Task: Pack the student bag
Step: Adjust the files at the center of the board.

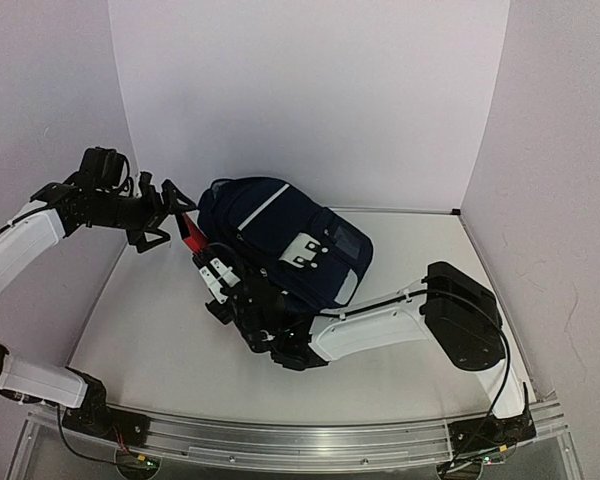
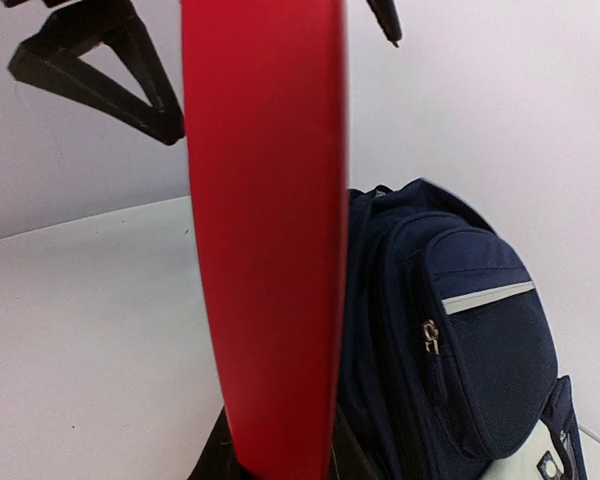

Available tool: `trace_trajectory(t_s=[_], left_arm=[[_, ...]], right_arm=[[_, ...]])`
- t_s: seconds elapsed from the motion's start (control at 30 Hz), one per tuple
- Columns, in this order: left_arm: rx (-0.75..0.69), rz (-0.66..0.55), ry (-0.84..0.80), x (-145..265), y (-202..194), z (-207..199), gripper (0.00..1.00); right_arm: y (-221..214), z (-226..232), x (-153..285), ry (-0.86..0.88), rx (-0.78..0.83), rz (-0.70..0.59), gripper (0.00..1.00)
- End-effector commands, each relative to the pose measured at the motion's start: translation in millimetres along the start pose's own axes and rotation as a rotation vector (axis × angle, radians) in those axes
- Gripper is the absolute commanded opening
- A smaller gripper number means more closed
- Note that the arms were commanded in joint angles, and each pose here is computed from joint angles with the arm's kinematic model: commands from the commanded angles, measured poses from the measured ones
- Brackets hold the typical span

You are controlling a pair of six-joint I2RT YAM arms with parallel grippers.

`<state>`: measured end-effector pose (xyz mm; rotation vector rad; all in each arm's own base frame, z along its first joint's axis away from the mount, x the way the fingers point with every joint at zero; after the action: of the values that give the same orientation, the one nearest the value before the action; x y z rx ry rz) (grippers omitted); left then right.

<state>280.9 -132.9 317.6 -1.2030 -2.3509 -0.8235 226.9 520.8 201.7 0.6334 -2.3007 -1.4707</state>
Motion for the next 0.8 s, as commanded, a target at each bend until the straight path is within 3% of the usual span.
trace_trajectory(t_s=[0.0, 0.13, 0.37, 0.47, 0.53, 0.77], left_arm=[[0.057, 0.0, -0.139, -14.1, 22.1, 4.8, 1.0], [0.098, 0.082, -0.194, -35.1, 22.8, 15.4, 0.85], [0.121, 0.09, -0.181, -35.5, 21.4, 24.8, 0.3], [0.132, 0.067, -0.158, -27.3, 19.7, 29.7, 0.08], [0.132, 0.049, -0.153, -18.5, 17.6, 30.4, 0.01], [0.115, -0.108, -0.056, 21.5, 20.1, 35.5, 0.0]], right_arm=[[35.6, -24.4, 11.1, -0.073, -0.047, -0.07, 0.0], [34.7, -17.3, 14.6, -0.056, -0.012, -0.072, 0.0], [33.8, -12.6, 21.1, -0.044, 0.03, -0.069, 0.07], [34.4, -8.9, 27.4, -0.047, 0.063, -0.063, 0.23], [41.0, -5.3, 37.1, -0.061, 0.097, -0.062, 0.39], [67.2, -17.8, 77.4, -0.052, 0.019, -0.072, 0.82]])
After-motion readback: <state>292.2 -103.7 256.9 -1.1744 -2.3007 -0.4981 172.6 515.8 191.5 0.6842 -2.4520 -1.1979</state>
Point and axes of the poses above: each gripper's point midway between its finger pads, its own x axis back along the fingers, its own z axis along the line the jaws close on, y = z × x, the point moved 7 cm from there along x, back along the fingers, and after that the axes turned 3 degrees about x, right-handed, at the moved point
